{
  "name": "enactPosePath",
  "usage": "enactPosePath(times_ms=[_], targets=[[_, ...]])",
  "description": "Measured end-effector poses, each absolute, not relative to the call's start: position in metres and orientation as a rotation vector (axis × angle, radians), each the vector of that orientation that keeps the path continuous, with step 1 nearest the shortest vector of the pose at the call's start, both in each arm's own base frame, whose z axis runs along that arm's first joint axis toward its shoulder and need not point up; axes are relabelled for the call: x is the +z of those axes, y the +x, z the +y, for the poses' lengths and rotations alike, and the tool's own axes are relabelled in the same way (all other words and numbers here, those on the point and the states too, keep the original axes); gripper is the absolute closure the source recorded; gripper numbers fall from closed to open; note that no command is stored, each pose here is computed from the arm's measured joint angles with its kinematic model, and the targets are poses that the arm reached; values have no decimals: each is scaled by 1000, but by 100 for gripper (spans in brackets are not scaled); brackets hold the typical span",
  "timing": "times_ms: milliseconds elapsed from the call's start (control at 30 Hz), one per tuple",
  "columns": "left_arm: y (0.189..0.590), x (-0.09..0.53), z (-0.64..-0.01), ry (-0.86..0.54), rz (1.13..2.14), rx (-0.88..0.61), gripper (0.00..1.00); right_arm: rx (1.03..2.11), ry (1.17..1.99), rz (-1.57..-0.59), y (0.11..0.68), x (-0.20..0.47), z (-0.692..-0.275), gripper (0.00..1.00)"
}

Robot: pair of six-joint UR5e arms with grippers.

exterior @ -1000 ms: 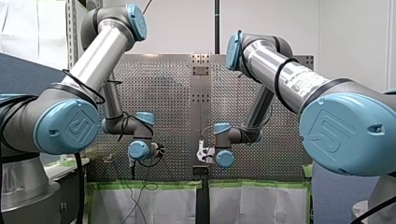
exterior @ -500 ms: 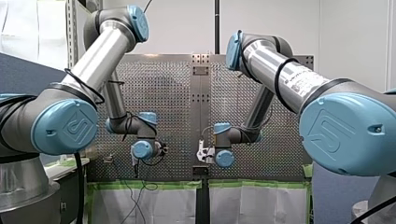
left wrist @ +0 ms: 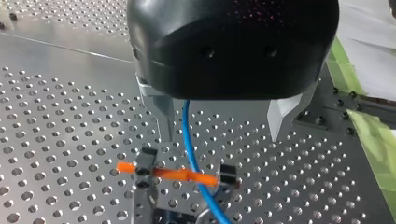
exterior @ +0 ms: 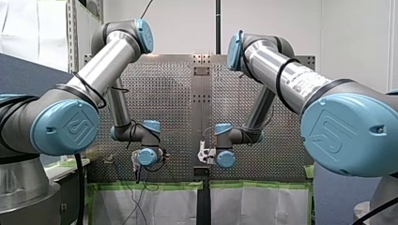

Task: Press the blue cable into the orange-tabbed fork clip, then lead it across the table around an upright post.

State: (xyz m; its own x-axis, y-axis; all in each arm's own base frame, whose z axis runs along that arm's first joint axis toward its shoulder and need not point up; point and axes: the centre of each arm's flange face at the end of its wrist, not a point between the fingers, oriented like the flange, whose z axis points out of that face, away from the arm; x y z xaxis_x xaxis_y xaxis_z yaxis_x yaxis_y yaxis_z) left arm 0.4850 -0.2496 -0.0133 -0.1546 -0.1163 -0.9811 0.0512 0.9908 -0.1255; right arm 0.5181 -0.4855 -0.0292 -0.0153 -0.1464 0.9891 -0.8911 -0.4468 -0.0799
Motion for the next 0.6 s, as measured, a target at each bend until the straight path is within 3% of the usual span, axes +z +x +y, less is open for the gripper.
enactPosePath(times_ms=[600], targets=[[497, -8, -252, -30, 1701, -126, 0, 1518, 1640, -1093, 518, -29, -485, 100]])
